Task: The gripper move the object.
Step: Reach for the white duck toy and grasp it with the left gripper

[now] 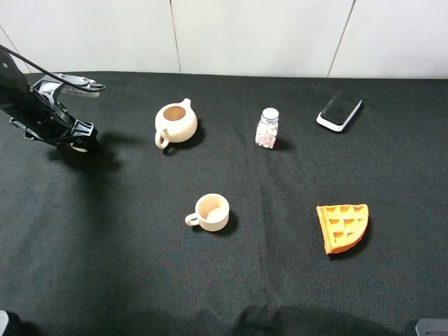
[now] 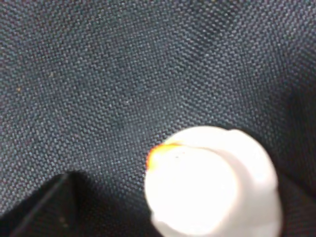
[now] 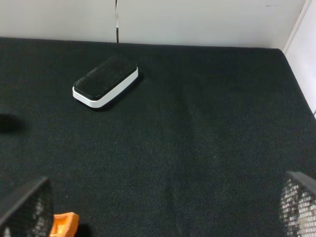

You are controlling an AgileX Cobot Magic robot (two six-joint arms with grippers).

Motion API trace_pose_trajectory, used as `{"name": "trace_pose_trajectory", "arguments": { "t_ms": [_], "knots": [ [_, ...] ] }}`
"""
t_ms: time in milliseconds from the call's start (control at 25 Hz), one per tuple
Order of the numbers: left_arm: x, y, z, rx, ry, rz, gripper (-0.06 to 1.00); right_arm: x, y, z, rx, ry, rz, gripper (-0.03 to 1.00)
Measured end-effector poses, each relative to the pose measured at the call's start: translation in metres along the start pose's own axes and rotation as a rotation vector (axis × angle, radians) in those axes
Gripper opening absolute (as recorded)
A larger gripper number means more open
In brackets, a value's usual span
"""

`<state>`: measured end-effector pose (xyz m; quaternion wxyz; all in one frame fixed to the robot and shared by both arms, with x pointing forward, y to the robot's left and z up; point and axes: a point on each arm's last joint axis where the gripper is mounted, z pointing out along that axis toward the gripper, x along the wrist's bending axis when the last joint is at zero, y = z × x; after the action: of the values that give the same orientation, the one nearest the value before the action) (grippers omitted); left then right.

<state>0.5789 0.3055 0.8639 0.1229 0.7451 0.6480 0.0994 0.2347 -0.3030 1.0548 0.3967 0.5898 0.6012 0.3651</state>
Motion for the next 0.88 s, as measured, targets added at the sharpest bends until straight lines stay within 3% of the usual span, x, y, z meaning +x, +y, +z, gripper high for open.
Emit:
{"name": "trace_pose_trajectory", "arguments": {
  "t_ms": [240,480,880],
  "knots": [
    [0.0001,0.0003,0.0000,-0.004,0.001,-0.046,0.53,0.0000,0.0000,0.0000,0.000,0.000,0.000,0.69],
    [0.0002,0.0007,0.0000,-0.007,0.002,-0.116,0.52,0.0000,0.0000,0.0000,0.000,0.000,0.000,0.69],
    [0.0003,0.0010,-0.0001,-0.009,0.003,-0.127,0.52,0.0000,0.0000,0.0000,0.000,0.000,0.000,0.69]
  ]
}}
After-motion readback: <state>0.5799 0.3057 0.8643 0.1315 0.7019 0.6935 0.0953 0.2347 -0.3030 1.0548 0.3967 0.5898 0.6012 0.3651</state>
